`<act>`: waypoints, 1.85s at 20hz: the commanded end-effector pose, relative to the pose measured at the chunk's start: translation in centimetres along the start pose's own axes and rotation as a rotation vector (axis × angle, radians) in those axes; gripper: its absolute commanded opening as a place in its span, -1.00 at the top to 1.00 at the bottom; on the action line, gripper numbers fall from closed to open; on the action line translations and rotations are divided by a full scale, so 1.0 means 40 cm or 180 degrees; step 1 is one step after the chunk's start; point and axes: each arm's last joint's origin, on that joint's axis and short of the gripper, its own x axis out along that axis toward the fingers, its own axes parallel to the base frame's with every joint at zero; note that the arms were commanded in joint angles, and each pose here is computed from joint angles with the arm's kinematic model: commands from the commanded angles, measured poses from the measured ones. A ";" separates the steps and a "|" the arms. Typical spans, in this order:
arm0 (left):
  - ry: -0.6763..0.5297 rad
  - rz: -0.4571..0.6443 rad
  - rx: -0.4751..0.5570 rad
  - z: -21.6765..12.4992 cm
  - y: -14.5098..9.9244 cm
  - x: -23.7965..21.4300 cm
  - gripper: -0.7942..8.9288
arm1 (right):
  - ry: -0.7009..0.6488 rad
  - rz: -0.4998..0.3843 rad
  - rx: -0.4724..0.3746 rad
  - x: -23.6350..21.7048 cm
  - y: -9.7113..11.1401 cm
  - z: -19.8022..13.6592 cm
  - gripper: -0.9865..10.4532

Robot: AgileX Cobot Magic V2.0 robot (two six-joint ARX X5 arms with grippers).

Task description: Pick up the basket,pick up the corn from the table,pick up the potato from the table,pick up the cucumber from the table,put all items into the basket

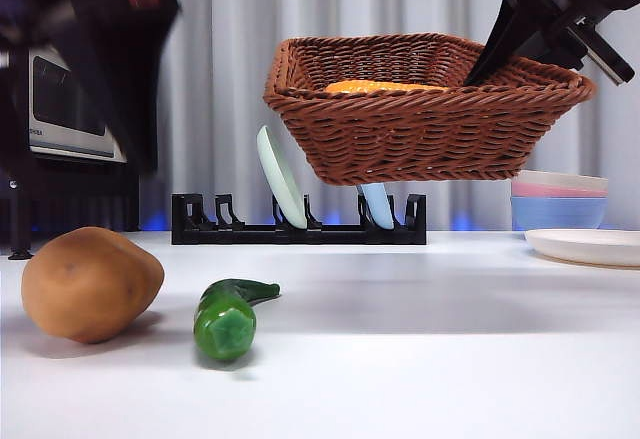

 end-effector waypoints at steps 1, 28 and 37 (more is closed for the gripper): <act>0.0127 0.0072 0.0008 0.020 0.020 0.060 -0.26 | -0.0069 0.0055 -0.0028 -0.006 0.005 0.007 0.85; -0.2267 -0.0662 0.0354 0.105 -0.011 -0.357 0.85 | -0.0039 0.0083 -0.0051 0.001 0.018 0.002 0.86; -0.1876 -0.0847 0.0794 0.225 -0.172 -0.110 0.85 | 0.0069 0.0203 -0.0136 0.015 0.053 -0.015 0.85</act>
